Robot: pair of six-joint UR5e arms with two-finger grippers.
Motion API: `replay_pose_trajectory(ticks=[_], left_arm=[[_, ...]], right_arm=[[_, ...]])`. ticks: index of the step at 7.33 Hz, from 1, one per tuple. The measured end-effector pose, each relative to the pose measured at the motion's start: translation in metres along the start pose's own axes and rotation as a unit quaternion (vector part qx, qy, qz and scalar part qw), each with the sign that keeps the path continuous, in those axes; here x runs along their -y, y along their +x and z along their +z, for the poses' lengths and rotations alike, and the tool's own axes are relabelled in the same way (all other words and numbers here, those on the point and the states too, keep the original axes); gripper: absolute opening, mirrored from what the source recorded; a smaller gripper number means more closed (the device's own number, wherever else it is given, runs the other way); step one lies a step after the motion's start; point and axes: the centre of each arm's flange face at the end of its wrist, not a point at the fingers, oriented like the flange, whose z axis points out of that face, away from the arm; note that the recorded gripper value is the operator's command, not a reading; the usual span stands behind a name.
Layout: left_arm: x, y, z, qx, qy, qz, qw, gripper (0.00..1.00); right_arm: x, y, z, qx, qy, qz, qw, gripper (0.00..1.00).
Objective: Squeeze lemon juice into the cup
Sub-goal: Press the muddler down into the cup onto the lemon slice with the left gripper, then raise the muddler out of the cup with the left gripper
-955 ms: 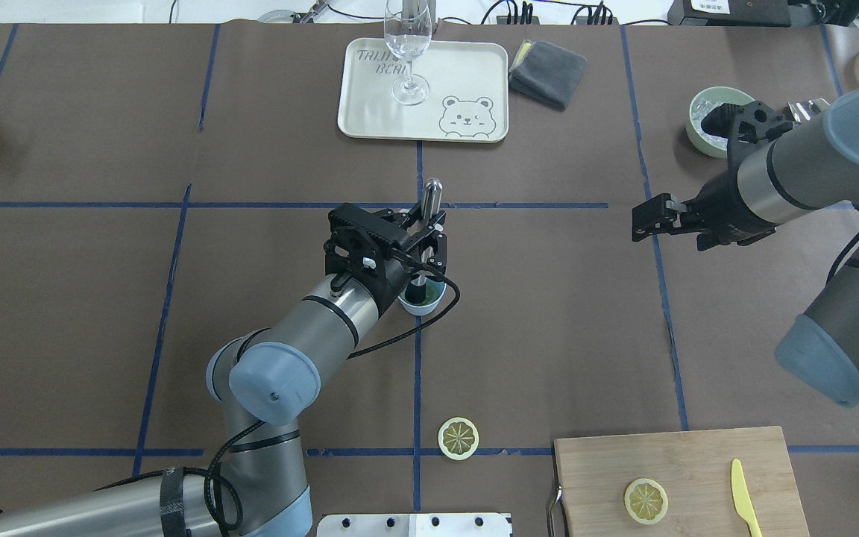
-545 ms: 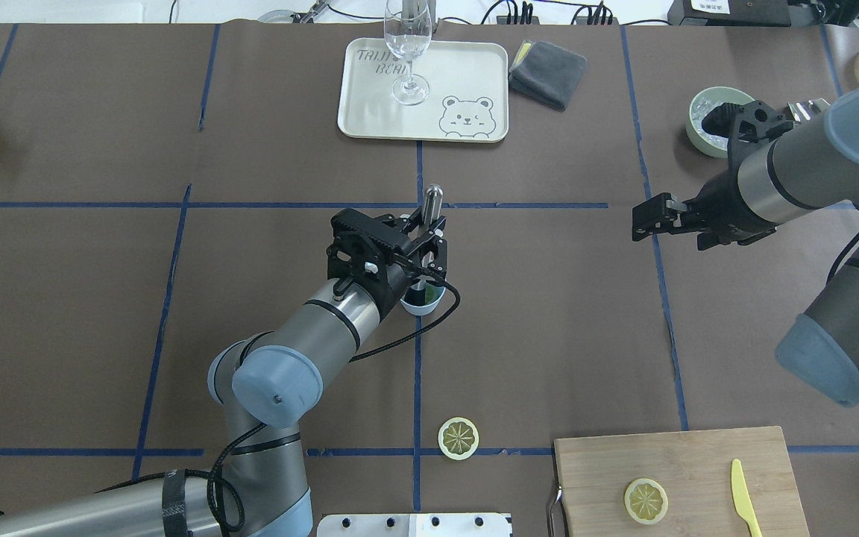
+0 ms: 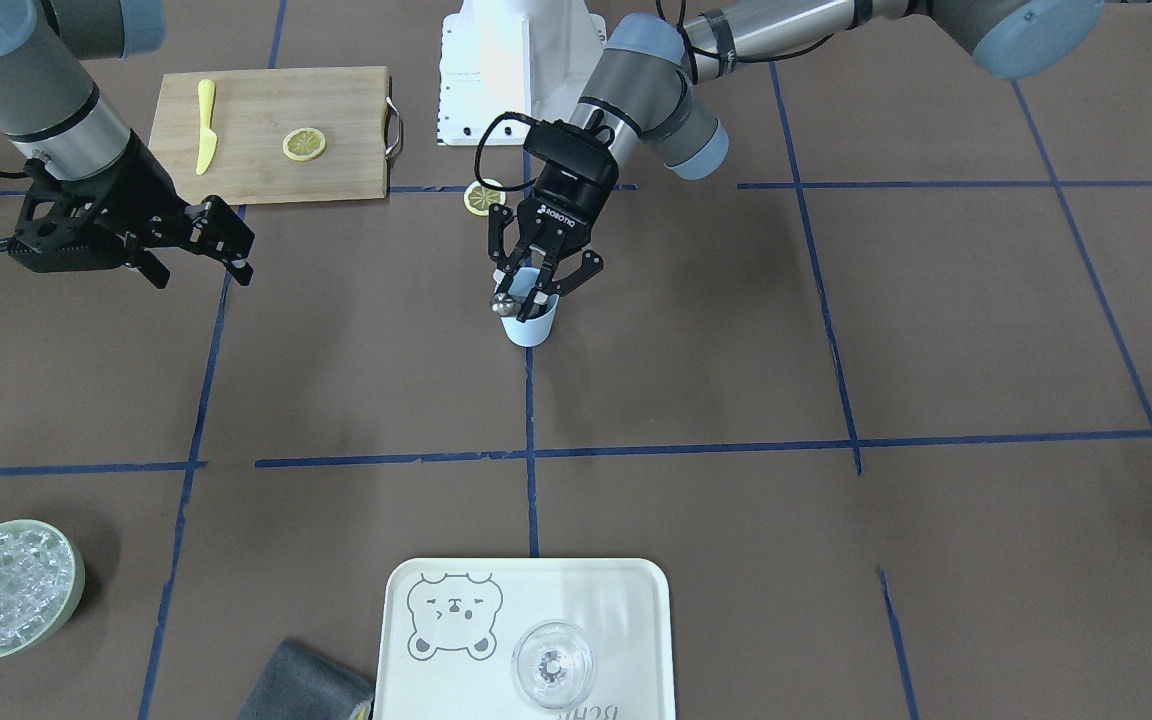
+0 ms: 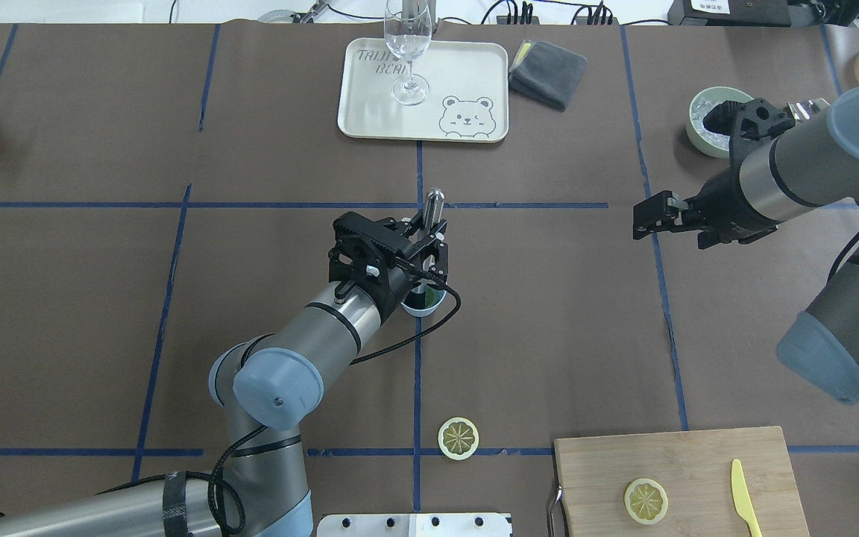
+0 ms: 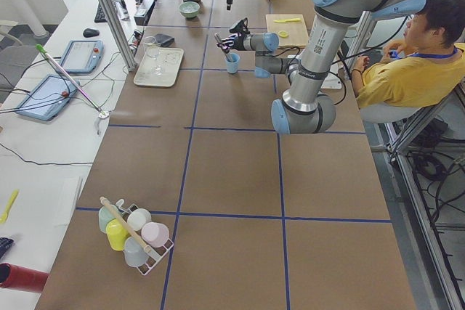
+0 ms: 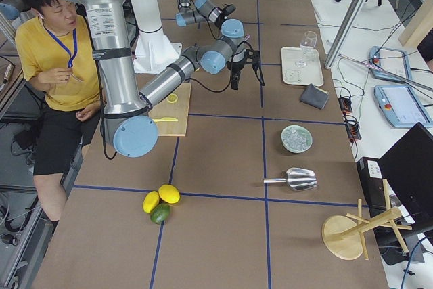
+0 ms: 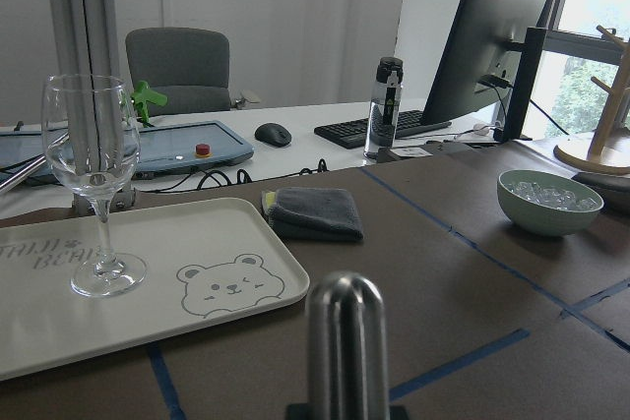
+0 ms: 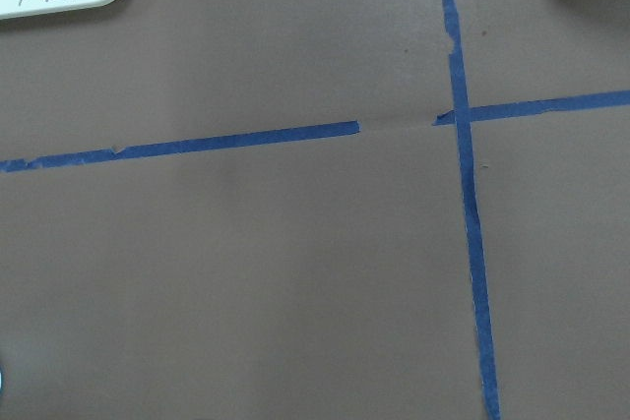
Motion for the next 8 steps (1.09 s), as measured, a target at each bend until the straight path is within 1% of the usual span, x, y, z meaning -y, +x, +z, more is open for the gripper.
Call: replay_pose_trajectory(ticks=[1, 3, 5, 6, 7, 8], left_arm=[[0.015, 0.006, -0.008, -0.010, 0.011, 0.009, 0.9999, 0.00], [0.058, 0.013, -0.029, -0.030, 0.044, 0.028, 0.9982, 0.00], [0.097, 0.004, -0.043, -0.035, 0.074, 0.037, 0.9959, 0.00], [0.115, -0.004, -0.048, -0.043, 0.082, 0.054, 0.9943, 0.00], [0.127, -0.018, -0.049, -0.057, 0.078, 0.072, 0.9927, 0.00], [0.129, -0.039, -0.049, -0.071, 0.061, 0.089, 0.9916, 0.00]], right_arm=[[0.000, 0.000, -0.001, 0.000, 0.000, 0.000, 1.0000, 1.00], [0.001, 0.001, -0.002, 0.001, 0.000, 0.001, 1.0000, 1.00], [0.001, 0.002, -0.003, 0.001, 0.001, 0.002, 1.0000, 1.00], [0.001, 0.003, -0.003, 0.001, 0.001, 0.003, 1.0000, 1.00], [0.000, 0.004, -0.002, 0.000, 0.000, 0.003, 1.0000, 1.00], [0.000, 0.005, -0.002, -0.001, 0.000, 0.004, 1.0000, 1.00]])
